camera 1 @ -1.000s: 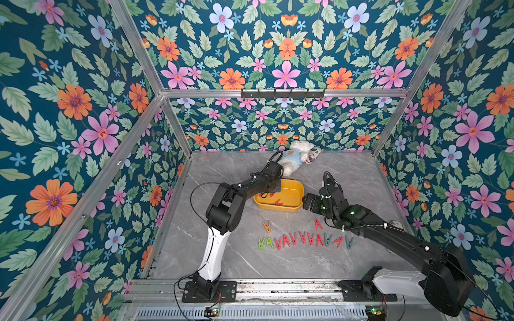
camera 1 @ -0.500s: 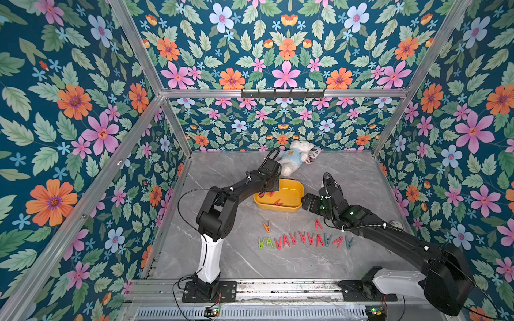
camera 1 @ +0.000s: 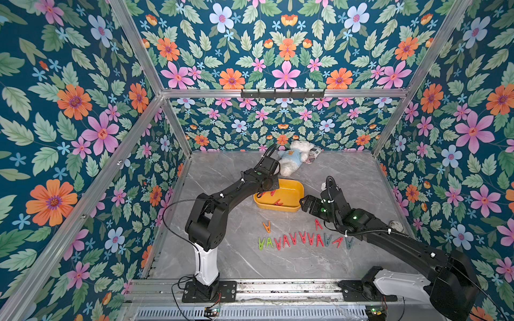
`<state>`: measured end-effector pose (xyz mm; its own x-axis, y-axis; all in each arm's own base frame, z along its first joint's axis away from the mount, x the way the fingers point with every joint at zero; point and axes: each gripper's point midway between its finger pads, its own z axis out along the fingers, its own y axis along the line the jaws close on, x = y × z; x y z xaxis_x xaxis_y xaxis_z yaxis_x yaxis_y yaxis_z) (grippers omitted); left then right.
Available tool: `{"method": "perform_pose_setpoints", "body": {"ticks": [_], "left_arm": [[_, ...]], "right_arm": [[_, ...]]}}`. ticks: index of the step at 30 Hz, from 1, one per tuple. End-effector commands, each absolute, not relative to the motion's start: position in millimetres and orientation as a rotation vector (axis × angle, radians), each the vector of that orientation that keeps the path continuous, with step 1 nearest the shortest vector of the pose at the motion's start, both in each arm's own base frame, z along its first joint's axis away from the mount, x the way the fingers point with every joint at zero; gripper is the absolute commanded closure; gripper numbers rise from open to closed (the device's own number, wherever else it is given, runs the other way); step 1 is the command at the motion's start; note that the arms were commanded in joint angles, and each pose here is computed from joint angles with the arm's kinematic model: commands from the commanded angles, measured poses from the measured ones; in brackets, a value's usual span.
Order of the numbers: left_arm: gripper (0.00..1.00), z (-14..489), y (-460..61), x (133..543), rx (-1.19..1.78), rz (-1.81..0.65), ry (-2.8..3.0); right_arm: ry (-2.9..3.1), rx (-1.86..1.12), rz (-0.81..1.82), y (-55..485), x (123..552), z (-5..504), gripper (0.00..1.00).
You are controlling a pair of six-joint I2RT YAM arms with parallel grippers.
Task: Take the clothespins out of the storage box
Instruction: Place the clothespin at the center of the board.
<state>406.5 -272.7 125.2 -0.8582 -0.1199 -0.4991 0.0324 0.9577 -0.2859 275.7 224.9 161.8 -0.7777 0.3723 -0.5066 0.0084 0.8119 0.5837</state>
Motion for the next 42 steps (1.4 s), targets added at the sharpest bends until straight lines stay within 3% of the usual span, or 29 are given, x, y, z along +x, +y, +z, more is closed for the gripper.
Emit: {"method": "perform_pose_setpoints", "body": {"ticks": [1, 24, 42], "left_arm": [[1.0, 127.1, -274.6, 392.5, -0.129, -0.413, 2.594], [1.0, 65.9, -282.5, 296.9, -0.3, -0.286, 2.66], [1.0, 95.6, -304.6, 323.3, -0.23, -0.261, 2.602]], "right_arm": [[2.344, 0.3, 0.802, 225.6, 272.4, 166.1, 0.01], [2.334, 0.185, 0.822, 202.0, 235.4, 175.0, 0.01], [2.333, 0.2, 0.829, 199.5, 232.6, 171.4, 0.01]]}}
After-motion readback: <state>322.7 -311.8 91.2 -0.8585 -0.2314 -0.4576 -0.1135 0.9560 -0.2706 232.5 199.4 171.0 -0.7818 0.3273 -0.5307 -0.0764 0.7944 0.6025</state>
